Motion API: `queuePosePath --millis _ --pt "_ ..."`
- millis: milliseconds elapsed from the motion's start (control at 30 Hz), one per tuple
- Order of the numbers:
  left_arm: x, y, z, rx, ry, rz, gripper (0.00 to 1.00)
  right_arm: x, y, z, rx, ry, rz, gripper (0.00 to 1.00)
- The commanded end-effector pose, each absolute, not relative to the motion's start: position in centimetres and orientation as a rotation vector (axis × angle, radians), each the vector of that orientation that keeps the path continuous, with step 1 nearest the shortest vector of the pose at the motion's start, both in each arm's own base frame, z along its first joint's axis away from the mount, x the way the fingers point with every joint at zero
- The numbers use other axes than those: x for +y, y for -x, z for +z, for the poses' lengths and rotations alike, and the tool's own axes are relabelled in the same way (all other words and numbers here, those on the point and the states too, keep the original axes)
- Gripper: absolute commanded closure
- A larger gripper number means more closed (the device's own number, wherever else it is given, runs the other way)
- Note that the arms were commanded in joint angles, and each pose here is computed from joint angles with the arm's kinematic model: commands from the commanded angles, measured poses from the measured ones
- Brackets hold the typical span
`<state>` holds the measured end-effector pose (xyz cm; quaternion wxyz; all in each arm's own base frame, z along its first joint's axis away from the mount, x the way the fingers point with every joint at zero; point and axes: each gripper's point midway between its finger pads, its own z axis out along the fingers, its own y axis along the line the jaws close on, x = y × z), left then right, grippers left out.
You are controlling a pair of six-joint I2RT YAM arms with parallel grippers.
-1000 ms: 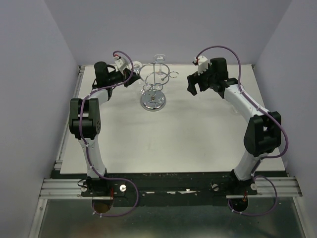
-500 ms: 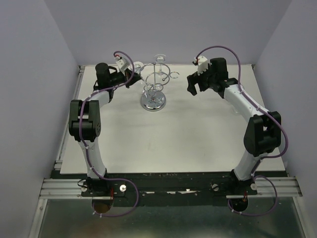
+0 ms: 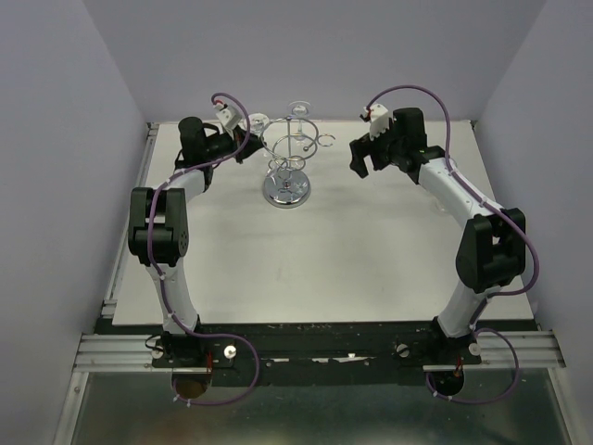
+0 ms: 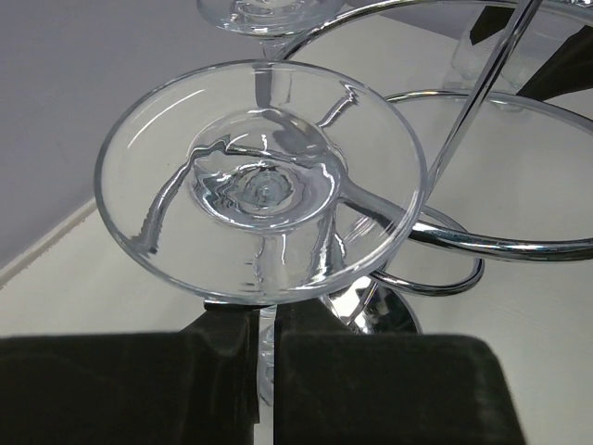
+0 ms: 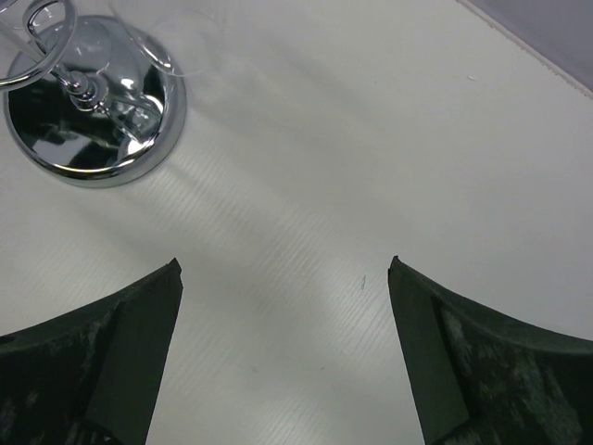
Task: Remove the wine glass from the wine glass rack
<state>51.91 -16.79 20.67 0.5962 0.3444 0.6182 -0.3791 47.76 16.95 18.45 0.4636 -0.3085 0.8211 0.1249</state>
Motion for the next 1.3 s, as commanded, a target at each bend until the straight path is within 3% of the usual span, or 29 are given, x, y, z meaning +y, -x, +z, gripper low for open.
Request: queuePosePath --millis 0,967,1267 --pt "-16.4 -52.4 26.0 1.31 -0.814 -0.788 1.0 17.1 -48.3 18.4 2.0 0.761 0.288 0.01" --pt "-14.9 -52.5 27.3 1.33 -0.731 -0.738 1.0 17.3 -48.1 17.8 1.996 0.765 0.307 0.0" --pt "-11.7 -53.1 26.3 1.378 -0.677 -0.689 1.0 17.4 -48.1 17.6 2.001 0.769 0.311 0.0"
